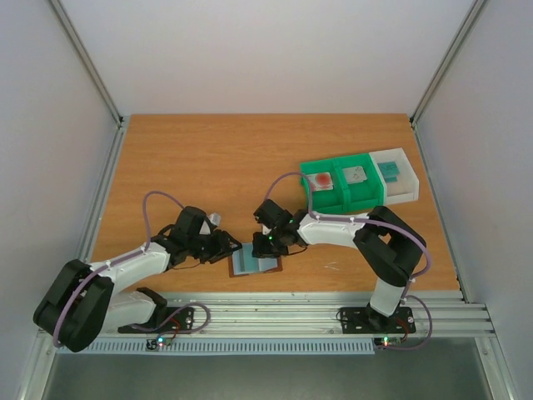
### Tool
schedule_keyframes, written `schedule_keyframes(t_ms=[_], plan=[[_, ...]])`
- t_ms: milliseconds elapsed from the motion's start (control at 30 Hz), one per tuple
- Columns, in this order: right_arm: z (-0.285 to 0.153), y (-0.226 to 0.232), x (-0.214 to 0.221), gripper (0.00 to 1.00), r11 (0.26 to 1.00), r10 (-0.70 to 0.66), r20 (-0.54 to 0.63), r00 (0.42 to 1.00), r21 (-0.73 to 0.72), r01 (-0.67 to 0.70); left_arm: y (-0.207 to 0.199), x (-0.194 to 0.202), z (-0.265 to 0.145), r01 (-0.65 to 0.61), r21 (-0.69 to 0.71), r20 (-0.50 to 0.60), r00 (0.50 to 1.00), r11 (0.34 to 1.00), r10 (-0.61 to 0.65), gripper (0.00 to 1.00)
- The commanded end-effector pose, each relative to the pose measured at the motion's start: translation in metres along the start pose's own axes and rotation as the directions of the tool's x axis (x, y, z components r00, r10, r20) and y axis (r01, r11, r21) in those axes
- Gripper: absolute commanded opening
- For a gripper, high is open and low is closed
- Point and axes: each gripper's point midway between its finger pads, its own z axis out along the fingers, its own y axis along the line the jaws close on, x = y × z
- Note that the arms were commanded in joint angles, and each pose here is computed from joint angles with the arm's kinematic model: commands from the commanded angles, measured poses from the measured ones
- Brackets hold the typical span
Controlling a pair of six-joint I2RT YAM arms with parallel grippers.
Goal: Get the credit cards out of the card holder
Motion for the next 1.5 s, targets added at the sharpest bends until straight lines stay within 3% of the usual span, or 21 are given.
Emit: schedule_keyframes(t_ms=[0, 167, 267, 833, 1467], plan=[[0.008, -0.01, 0.006, 0.14, 0.999, -0.012, -0.012, 1.0, 0.038, 0.013, -0.002, -0.002, 0.0, -0.022, 0.025, 0.017, 1.0, 0.999, 0.021, 0.45], [0.014, -0.021, 0.014, 0.02, 0.999, 0.01, -0.019, 1.0, 0.045, -0.009, -0.001, -0.003, 0.001, -0.019, 0.02, 0.013, 1.0, 1.0, 0.019, 0.48], [0.017, -0.027, 0.017, 0.01, 0.998, 0.026, -0.017, 1.0, 0.051, -0.025, -0.007, -0.006, 0.004, -0.035, 0.045, 0.018, 0.999, 0.998, 0.034, 0.47], [0.018, -0.021, 0.021, 0.01, 0.999, 0.045, -0.019, 0.999, -0.005, -0.045, -0.013, -0.007, 0.017, -0.013, 0.105, -0.023, 1.0, 0.994, 0.015, 0.29], [0.008, 0.013, 0.019, 0.14, 0.982, 0.05, 0.0, 0.999, -0.18, -0.05, -0.042, 0.001, 0.011, 0.015, 0.229, -0.064, 0.998, 0.973, 0.0, 0.36]])
